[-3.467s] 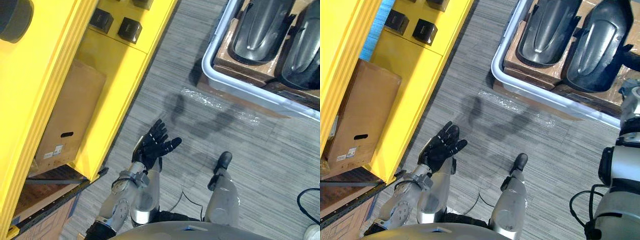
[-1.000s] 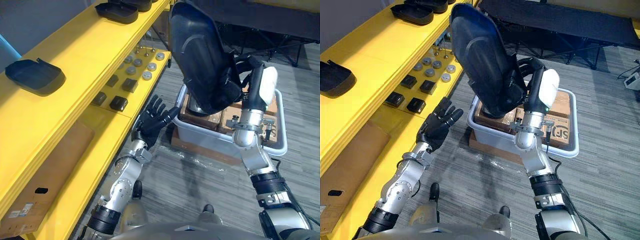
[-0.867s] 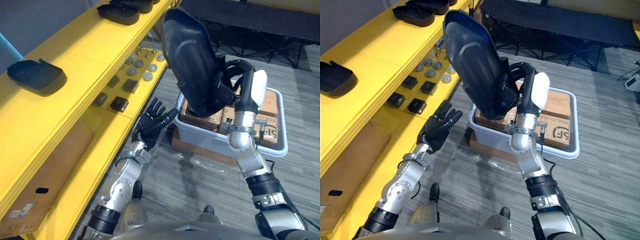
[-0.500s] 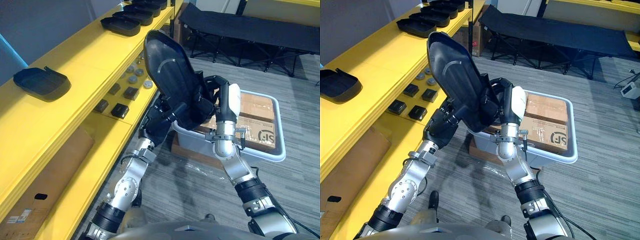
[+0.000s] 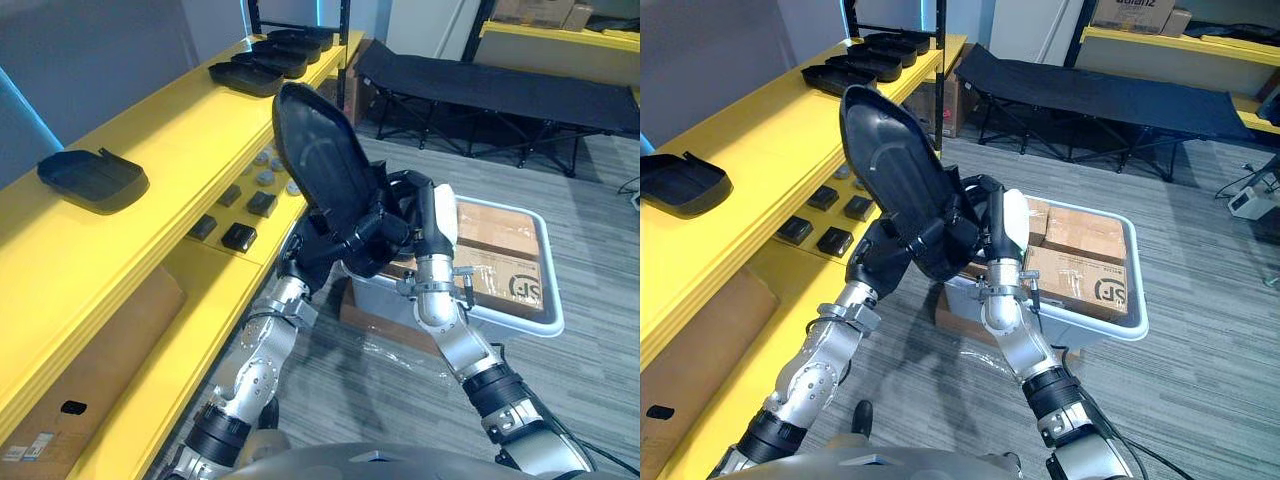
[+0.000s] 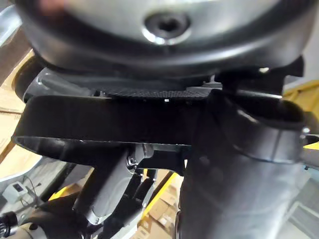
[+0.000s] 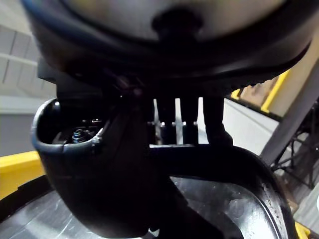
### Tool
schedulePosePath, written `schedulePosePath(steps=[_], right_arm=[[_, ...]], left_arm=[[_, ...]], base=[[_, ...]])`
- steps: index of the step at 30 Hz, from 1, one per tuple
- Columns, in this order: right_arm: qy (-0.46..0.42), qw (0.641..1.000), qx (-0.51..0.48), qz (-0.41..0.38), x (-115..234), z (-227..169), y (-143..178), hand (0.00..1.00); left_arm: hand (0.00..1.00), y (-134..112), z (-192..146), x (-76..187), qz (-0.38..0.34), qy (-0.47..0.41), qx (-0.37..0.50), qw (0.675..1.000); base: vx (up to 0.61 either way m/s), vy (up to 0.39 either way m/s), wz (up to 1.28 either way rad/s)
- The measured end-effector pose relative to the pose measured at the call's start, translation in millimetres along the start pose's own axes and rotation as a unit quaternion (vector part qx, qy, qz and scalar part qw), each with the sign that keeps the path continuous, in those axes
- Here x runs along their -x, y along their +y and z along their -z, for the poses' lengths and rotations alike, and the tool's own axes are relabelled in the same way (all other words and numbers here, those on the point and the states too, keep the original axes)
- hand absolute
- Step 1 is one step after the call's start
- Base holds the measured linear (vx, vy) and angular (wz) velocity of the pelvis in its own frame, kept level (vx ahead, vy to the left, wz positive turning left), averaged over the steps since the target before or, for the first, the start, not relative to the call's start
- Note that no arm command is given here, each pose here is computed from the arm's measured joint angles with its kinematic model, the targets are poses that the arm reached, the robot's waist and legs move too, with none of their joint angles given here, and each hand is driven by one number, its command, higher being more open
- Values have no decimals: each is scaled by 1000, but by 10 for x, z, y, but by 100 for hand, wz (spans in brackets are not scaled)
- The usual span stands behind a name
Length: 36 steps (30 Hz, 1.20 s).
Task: Walk over and take three plastic housings, then place them on the shelf
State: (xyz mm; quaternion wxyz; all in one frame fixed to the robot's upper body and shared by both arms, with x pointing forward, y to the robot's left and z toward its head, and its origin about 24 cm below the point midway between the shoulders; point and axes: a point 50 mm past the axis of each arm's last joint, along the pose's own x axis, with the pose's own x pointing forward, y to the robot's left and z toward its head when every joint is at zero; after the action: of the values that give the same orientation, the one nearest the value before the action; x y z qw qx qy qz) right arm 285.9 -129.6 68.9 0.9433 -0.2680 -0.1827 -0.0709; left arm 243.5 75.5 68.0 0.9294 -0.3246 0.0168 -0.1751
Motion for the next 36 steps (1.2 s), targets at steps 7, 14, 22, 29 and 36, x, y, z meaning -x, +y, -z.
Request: schedulePosePath(steps=[7, 14, 22, 29, 36], right_arm=[[-1, 1000, -14, -17, 27, -49, 102, 0], [-22, 999, -44, -14, 42, -129, 135, 0], [-71, 993, -91, -16, 67, -344, 207, 0], [-76, 991, -113, -6, 113, -370, 225, 100], [-81, 989, -121, 2, 182, -378, 238, 100]], left_arm=[[0, 25, -12, 1, -21, -5, -19, 1000], [0, 130, -87, 5, -59, -22, -3, 998], [0, 292, -149, 24, -104, -58, 27, 993], [0, 289, -165, 26, -104, -68, 27, 992], [0, 225, -199, 19, -94, -87, -2, 992]], base=[[0, 0, 0], [0, 0, 0], [0, 0, 0], [0, 0, 0], [0, 0, 0]])
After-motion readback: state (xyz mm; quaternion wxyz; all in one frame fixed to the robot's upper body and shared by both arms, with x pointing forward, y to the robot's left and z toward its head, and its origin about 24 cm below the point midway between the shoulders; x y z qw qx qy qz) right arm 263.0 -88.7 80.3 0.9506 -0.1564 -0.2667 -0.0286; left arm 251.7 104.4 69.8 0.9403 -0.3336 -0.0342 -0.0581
